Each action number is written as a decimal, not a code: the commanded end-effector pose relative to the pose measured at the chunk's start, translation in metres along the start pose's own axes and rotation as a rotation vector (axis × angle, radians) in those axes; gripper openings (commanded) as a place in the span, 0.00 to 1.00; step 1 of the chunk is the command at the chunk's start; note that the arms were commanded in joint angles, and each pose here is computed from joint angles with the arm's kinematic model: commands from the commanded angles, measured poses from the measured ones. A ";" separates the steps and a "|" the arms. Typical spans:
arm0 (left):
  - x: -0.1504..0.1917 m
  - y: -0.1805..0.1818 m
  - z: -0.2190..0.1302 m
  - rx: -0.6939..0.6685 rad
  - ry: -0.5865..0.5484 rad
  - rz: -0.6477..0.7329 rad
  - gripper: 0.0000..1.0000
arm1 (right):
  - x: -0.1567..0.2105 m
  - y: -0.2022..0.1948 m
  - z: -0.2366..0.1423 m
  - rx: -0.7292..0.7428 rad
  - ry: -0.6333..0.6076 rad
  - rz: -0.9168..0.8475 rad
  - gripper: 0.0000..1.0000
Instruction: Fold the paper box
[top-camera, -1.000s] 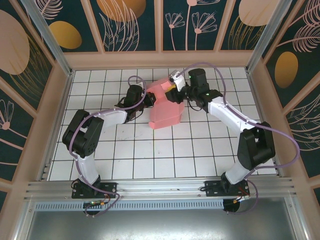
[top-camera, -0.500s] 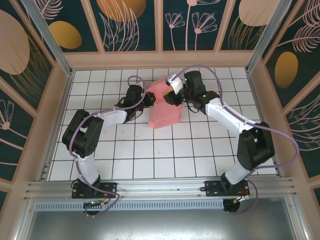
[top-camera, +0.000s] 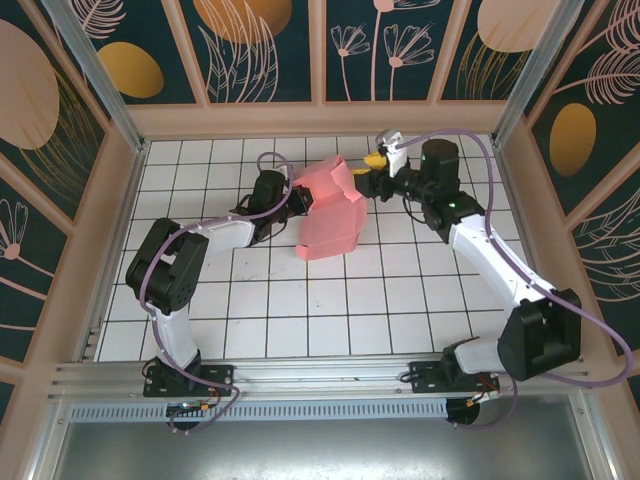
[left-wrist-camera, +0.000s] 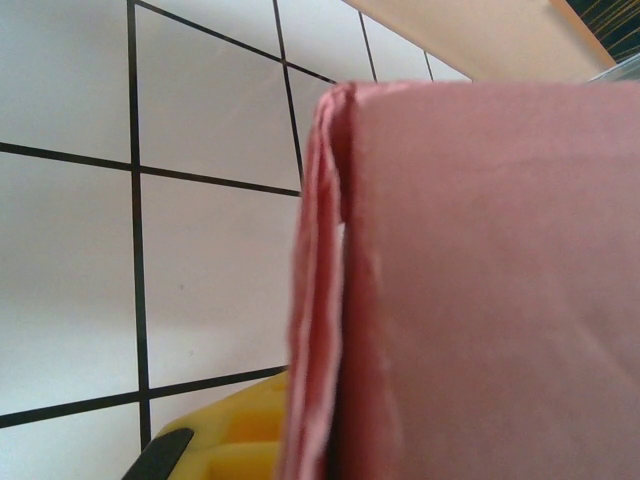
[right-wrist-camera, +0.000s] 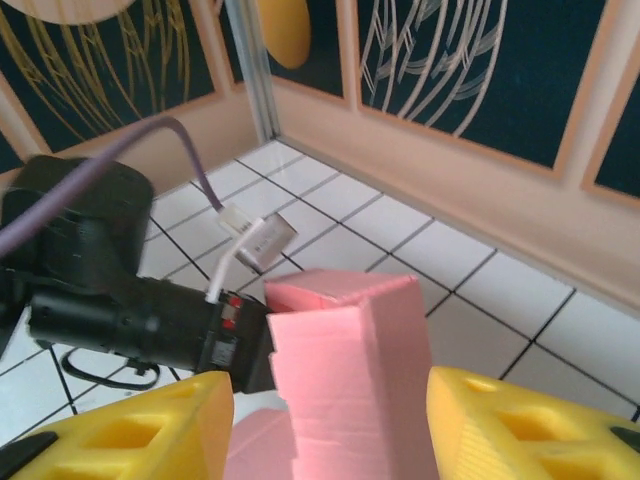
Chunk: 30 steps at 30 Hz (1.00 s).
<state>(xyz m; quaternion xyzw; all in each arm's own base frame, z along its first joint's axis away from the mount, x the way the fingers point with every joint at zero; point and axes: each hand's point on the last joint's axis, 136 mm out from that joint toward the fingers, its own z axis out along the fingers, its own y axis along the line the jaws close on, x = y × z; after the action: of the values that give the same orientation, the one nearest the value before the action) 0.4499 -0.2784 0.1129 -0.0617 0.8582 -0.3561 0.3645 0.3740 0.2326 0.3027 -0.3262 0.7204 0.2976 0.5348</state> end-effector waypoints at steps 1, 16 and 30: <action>-0.010 -0.013 0.002 0.042 -0.018 0.004 0.00 | 0.010 -0.005 0.013 -0.022 0.053 0.001 0.55; -0.011 -0.013 0.001 0.043 -0.022 0.002 0.00 | 0.047 0.004 0.049 -0.137 0.171 0.014 0.31; -0.012 -0.016 0.000 0.054 -0.021 0.002 0.00 | 0.056 -0.034 0.070 0.226 0.245 -0.103 0.28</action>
<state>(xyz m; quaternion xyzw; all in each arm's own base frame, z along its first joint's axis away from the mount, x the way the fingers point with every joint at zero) 0.4514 -0.2743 0.1106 -0.0694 0.8601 -0.3522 0.3625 0.4121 0.2623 0.2302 -0.3467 0.7829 0.2040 0.4746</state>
